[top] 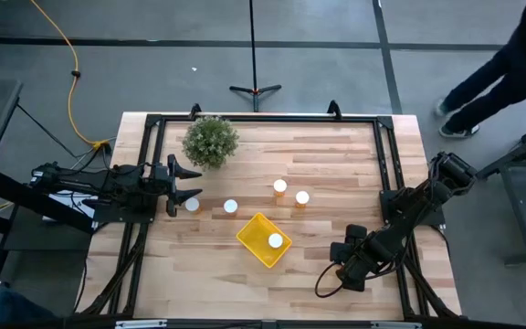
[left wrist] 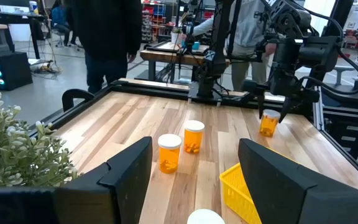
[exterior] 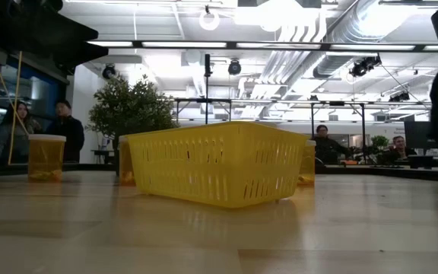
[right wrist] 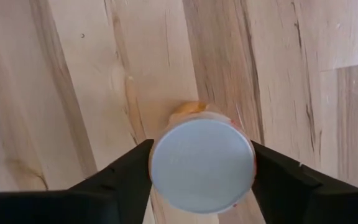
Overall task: Pick and place pill bottles into a basket
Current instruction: Put the pill bottle into the yellow transparent bin
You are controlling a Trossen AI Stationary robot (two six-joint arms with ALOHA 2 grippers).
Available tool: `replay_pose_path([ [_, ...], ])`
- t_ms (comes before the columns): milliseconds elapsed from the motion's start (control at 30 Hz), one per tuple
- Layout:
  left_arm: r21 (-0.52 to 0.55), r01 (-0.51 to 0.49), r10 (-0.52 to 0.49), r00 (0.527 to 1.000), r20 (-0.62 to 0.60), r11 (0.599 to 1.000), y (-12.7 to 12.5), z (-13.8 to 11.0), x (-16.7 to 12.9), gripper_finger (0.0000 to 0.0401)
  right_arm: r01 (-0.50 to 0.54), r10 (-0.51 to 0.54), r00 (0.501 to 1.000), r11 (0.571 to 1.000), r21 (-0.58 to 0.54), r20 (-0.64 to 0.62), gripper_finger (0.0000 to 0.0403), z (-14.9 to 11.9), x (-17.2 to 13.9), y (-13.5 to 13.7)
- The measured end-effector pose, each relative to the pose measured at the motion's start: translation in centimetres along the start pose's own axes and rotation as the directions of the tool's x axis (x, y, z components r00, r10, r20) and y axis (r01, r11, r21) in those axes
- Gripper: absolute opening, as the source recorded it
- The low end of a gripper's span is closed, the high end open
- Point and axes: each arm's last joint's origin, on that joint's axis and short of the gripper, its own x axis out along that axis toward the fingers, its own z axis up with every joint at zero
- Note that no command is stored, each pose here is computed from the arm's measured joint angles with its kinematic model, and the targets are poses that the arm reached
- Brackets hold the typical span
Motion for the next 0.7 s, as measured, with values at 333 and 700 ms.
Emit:
replay_pose_path([
  [333,0.0,0.0,0.0,1.0,0.0,1.0,0.0,0.0,0.0,0.0276,-0.004,0.004,1.0,1.0,0.001,-0.005,0.0217,0.0,0.0,0.0],
  [700,0.0,0.0,0.0,1.0,0.0,1.0,0.0,0.0,0.0,0.0276,-0.075,0.075,0.997,0.997,0.019,-0.013,0.021,1.6,0.1,-0.5],
])
